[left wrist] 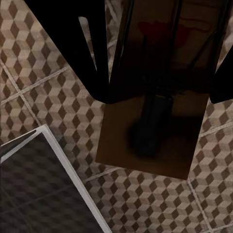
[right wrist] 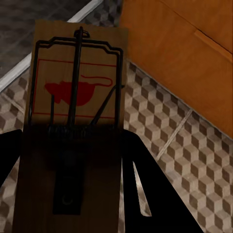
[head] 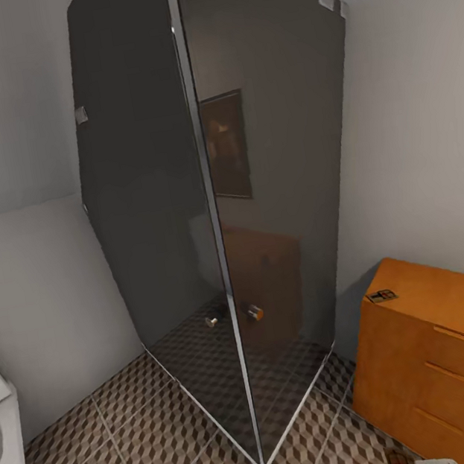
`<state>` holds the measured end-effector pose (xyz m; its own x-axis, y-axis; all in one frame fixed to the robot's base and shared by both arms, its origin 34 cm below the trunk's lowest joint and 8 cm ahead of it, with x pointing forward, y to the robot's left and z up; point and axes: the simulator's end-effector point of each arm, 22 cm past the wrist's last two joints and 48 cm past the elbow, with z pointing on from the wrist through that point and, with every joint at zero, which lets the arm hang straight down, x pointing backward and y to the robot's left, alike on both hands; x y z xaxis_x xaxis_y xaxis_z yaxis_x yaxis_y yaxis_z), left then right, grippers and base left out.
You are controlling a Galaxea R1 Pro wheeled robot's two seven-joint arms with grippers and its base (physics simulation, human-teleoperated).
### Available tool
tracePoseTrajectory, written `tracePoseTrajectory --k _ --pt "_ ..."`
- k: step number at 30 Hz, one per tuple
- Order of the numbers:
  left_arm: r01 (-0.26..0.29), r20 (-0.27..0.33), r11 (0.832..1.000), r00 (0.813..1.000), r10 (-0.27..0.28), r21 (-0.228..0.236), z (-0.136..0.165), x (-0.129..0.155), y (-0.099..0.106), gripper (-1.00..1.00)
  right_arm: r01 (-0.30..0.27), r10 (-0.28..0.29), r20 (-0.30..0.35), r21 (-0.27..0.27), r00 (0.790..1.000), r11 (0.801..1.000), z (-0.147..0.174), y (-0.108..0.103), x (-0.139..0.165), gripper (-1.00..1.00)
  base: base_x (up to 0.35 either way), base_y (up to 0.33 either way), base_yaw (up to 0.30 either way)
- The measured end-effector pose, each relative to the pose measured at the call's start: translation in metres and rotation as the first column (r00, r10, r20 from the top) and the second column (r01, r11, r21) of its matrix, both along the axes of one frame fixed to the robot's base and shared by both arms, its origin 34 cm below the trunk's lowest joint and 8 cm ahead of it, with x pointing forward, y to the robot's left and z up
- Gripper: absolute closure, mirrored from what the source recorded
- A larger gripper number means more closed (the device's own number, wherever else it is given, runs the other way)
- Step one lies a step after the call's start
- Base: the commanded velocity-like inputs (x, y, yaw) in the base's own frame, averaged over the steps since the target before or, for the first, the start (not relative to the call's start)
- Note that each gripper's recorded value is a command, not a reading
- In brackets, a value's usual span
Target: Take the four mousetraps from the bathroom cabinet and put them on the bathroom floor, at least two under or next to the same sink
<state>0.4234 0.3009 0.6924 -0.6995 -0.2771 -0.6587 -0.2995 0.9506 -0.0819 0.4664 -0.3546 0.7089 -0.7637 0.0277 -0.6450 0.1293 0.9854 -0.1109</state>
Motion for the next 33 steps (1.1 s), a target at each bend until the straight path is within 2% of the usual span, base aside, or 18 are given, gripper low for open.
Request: tracePoseTrajectory --k 33 --pt "0.001 0.000 1.000 1.000 -0.001 0.001 0.0000 0.0000 0.0000 1.00 -0.002 0.002 0.000 -0.001 1.000 1.000 0.0001 -0.0004 0.0000 1.00 0.000 0.000 0.255"
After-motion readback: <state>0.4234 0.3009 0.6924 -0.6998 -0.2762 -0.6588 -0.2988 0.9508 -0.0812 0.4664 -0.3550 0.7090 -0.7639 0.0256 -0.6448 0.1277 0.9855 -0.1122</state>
